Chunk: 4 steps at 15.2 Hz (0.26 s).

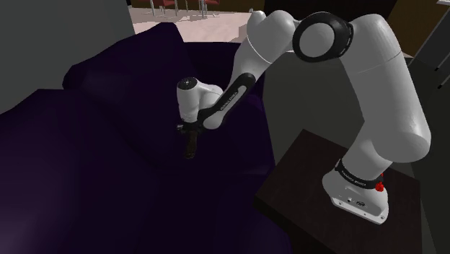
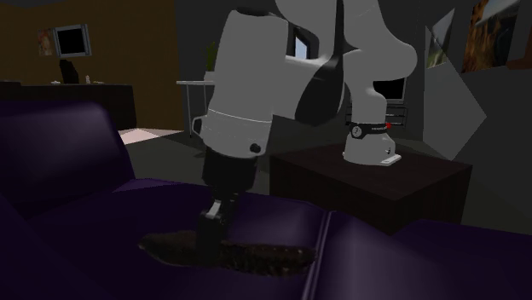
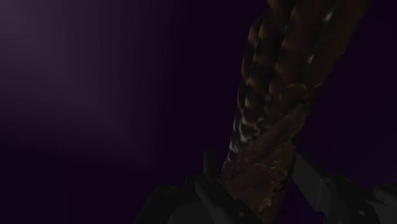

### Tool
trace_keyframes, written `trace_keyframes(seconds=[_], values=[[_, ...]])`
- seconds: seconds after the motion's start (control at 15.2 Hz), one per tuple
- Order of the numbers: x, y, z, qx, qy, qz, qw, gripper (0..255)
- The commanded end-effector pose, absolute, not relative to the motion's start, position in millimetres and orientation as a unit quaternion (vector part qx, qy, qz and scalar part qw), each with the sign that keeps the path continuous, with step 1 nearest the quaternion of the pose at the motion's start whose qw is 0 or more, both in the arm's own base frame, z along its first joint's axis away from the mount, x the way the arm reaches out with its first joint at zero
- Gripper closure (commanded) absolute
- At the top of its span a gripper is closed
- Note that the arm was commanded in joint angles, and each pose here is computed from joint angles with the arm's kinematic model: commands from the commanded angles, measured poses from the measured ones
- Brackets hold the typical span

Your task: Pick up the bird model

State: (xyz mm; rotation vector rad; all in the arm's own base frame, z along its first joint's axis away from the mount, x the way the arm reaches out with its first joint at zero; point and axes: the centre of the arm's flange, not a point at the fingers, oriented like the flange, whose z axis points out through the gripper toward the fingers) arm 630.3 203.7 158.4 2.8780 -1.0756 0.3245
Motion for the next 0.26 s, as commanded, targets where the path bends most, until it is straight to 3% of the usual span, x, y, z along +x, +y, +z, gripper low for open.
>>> trace_keyframes(seconds=[0.0, 0.2], values=[[630.5, 204.2, 168.7, 0.931, -0.348, 0.105, 0.026, 255], [630.5, 204.2, 174.7, 0.931, -0.348, 0.105, 0.026, 255]])
